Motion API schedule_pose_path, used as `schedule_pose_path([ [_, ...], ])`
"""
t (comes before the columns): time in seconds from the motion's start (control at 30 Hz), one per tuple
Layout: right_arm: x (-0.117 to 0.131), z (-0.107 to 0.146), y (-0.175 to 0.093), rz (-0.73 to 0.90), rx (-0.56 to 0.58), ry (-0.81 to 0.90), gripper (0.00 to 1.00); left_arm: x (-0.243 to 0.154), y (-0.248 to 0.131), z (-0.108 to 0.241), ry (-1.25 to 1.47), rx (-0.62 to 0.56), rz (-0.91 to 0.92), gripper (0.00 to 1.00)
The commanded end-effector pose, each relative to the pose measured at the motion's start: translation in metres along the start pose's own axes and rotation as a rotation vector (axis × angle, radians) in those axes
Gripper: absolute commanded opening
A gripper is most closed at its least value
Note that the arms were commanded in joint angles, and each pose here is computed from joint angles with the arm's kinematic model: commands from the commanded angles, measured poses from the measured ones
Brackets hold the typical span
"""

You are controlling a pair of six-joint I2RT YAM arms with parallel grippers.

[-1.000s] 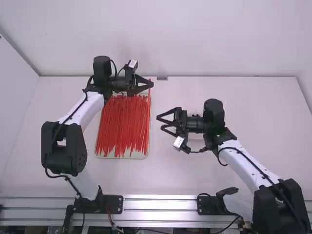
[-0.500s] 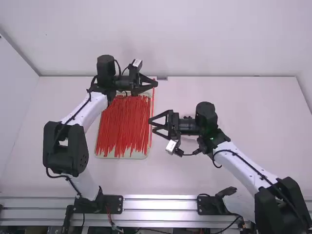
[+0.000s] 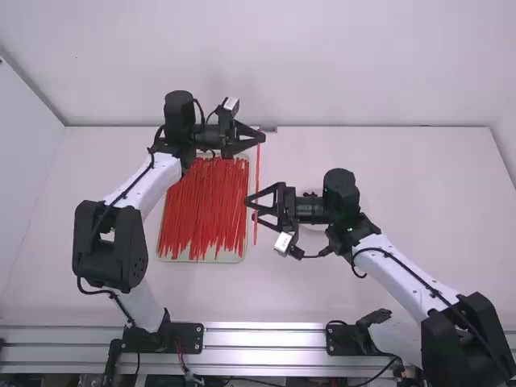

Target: Fasten the cable tie

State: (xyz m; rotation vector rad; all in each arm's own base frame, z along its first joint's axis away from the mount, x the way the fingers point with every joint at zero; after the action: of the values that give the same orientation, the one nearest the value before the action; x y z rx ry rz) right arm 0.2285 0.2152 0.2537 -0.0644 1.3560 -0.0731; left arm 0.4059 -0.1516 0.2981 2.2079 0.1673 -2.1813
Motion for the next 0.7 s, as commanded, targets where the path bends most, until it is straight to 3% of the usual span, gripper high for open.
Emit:
schedule_pose_path([
  [0.0, -0.002, -0.003, -0.002, 0.007, -0.009, -0.003, 0.99, -0.009, -0.001, -0.002, 0.023, -0.001, 0.007, 0.02],
  [0.17, -0.002, -0.004, -0.001, 0.009, -0.014, -0.003, 0.99, -0.009, -0.001, -0.002, 0.037, 0.001, 0.007, 0.02],
  [0.3, -0.003, -0.005, -0.003, 0.017, -0.033, 0.000, 0.89, -0.009, -0.001, -0.001, 0.110, 0.003, 0.008, 0.02],
  [0.33, -0.003, -0.006, -0.004, 0.021, -0.042, 0.001, 0.80, -0.007, -0.001, -0.001, 0.111, 0.003, 0.004, 0.02],
  [0.37, -0.003, -0.006, -0.004, 0.022, -0.043, 0.001, 0.78, -0.007, -0.001, -0.001, 0.110, 0.003, 0.003, 0.02],
  [0.47, -0.005, -0.004, -0.010, 0.038, -0.055, 0.046, 0.50, -0.006, -0.001, 0.001, 0.098, 0.019, 0.004, 0.02],
  [0.57, -0.006, -0.004, -0.013, 0.045, -0.068, 0.056, 0.45, -0.006, -0.001, 0.003, 0.102, 0.038, 0.010, 0.02],
  [0.67, -0.006, -0.004, -0.014, 0.050, -0.079, 0.057, 0.46, -0.005, -0.001, 0.002, 0.093, 0.032, 0.006, 0.02],
])
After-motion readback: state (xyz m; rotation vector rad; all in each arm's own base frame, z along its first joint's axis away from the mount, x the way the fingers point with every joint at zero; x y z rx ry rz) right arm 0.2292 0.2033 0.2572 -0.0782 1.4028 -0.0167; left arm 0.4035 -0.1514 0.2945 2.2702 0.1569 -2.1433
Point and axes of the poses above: each hand's point on the last joint's axis, 136 mm out from that joint toward the fingers, its own y axis out along the fingers, its own x axis along the line the jaws close on, z = x × y, the point moved 7 cm from there along -y, back along the fingers, and after that the axes turned 7 degrees about -y, right-handed, at the moved point
